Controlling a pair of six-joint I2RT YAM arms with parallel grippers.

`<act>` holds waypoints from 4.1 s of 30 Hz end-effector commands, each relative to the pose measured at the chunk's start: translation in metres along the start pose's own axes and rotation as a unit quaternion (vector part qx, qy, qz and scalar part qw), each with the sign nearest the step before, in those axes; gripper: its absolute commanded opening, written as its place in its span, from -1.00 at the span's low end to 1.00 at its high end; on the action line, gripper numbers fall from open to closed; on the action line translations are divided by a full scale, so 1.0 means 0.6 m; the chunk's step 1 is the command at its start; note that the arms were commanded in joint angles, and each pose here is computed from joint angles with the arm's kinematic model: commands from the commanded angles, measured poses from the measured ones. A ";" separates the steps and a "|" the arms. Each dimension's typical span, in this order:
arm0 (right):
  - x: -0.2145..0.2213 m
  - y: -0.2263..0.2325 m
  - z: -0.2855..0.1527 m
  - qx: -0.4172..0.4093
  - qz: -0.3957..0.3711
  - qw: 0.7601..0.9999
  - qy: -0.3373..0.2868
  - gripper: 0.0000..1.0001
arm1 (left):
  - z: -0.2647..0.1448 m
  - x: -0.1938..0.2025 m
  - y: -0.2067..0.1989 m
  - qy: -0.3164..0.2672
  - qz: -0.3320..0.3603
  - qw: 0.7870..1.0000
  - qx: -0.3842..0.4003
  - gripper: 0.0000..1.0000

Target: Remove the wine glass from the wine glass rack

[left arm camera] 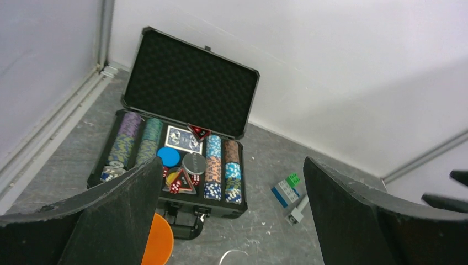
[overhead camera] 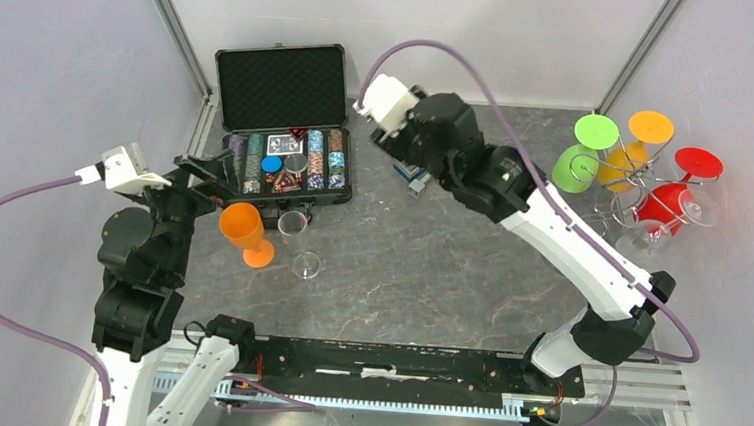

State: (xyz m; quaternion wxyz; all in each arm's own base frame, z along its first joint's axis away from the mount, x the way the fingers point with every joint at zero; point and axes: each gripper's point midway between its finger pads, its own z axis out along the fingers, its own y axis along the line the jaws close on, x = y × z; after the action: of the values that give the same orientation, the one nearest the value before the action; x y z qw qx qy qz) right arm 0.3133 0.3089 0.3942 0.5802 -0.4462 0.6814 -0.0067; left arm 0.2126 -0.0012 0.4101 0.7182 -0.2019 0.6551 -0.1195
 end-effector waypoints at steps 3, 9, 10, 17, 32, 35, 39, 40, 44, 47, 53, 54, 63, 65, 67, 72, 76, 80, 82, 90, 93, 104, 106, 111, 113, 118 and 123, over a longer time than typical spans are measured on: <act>0.151 -0.230 -0.066 0.235 0.004 0.951 0.199 0.27 | 0.014 0.031 -0.038 0.028 -0.021 0.998 0.060 1.00; 0.274 -0.320 -0.095 0.318 0.005 0.894 0.317 0.35 | 0.022 0.042 -0.043 0.037 -0.020 0.997 0.066 1.00; 0.290 -0.327 -0.097 0.323 0.005 0.887 0.331 0.35 | 0.024 0.042 -0.044 0.039 -0.018 0.997 0.066 1.00; 0.356 -0.354 -0.110 0.344 -0.007 0.856 0.387 0.28 | 0.034 0.065 -0.041 0.054 -0.019 0.996 0.065 1.00; 0.377 -0.367 -0.166 0.397 -0.018 0.817 0.418 0.27 | 0.049 0.092 -0.035 0.075 -0.003 0.995 0.059 1.00; 0.372 -0.371 -0.171 0.403 -0.018 0.818 0.410 0.27 | 0.049 0.093 -0.034 0.075 -0.002 0.996 0.058 1.00; 0.371 -0.373 -0.178 0.409 -0.025 0.816 0.409 0.27 | 0.049 0.095 -0.033 0.077 -0.001 0.995 0.058 1.00; 0.371 -0.373 -0.180 0.410 -0.026 0.815 0.409 0.26 | 0.049 0.095 -0.033 0.076 -0.001 0.995 0.058 1.00; 0.373 -0.374 -0.192 0.419 -0.029 0.808 0.413 0.22 | 0.048 0.094 -0.032 0.076 0.001 0.995 0.057 1.00; 0.381 -0.371 -0.196 0.417 -0.033 0.806 0.418 0.18 | 0.047 0.094 -0.031 0.075 0.001 0.996 0.056 1.00; 0.390 -0.366 -0.195 0.410 -0.037 0.812 0.413 -0.01 | 0.047 0.096 -0.030 0.076 0.003 0.996 0.056 1.00; 0.390 -0.366 -0.195 0.410 -0.038 0.812 0.414 -0.06 | 0.047 0.094 -0.030 0.075 0.003 0.996 0.056 1.00; 0.388 -0.366 -0.198 0.402 -0.056 0.819 0.404 -0.22 | 0.045 0.092 -0.030 0.076 0.006 0.995 0.056 1.00; 0.386 -0.366 -0.198 0.399 -0.058 0.822 0.401 -0.23 | 0.045 0.092 -0.031 0.076 0.007 0.995 0.057 1.00; 0.388 -0.366 -0.196 0.396 -0.064 0.823 0.402 -0.23 | 0.045 0.092 -0.032 0.077 0.007 0.995 0.058 1.00; 0.395 -0.364 -0.188 0.390 -0.073 0.822 0.408 -0.26 | 0.045 0.095 -0.032 0.082 0.009 0.995 0.059 1.00; 0.398 -0.364 -0.185 0.386 -0.077 0.821 0.413 -0.35 | 0.044 0.095 -0.032 0.082 0.013 0.995 0.059 1.00; 0.393 -0.368 -0.187 0.392 -0.075 0.819 0.412 -0.49 | 0.043 0.094 -0.032 0.083 0.014 0.995 0.059 1.00; 0.392 -0.370 -0.191 0.394 -0.077 0.817 0.414 -0.61 | 0.043 0.095 -0.032 0.084 0.015 0.995 0.060 1.00; 0.376 -0.384 -0.211 0.411 -0.084 0.805 0.419 -1.00 | 0.045 0.096 -0.034 0.087 0.015 0.994 0.062 1.00; 0.373 -0.389 -0.215 0.414 -0.095 0.799 0.426 -1.00 | 0.046 0.096 -0.035 0.086 0.015 0.994 0.062 1.00; 0.347 -0.417 -0.219 0.457 -0.130 0.775 0.417 -1.00 | 0.047 0.096 -0.037 0.087 0.014 0.994 0.065 1.00; 0.352 -0.415 -0.208 0.451 -0.133 0.779 0.415 -1.00 | 0.047 0.095 -0.037 0.086 0.013 0.994 0.065 1.00; 0.365 -0.412 -0.192 0.442 -0.135 0.783 0.417 -1.00 | 0.046 0.096 -0.036 0.088 0.015 0.994 0.064 1.00; 0.368 -0.414 -0.190 0.444 -0.135 0.781 0.418 -1.00 | 0.045 0.095 -0.036 0.087 0.015 0.994 0.064 1.00; 0.372 -0.428 -0.195 0.460 -0.130 0.771 0.422 -1.00 | 0.045 0.097 -0.036 0.088 0.014 0.994 0.064 1.00; 0.379 -0.431 -0.208 0.472 -0.124 0.756 0.436 -1.00 | 0.045 0.098 -0.035 0.089 0.014 0.994 0.064 1.00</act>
State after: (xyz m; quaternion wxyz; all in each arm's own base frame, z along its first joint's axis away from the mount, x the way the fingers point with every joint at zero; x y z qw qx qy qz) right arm 0.3902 -0.0433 0.3846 0.3458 -0.1806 0.7134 -0.5821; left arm 0.2497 -0.0398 0.3550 0.6574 -0.1469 0.7211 -0.1620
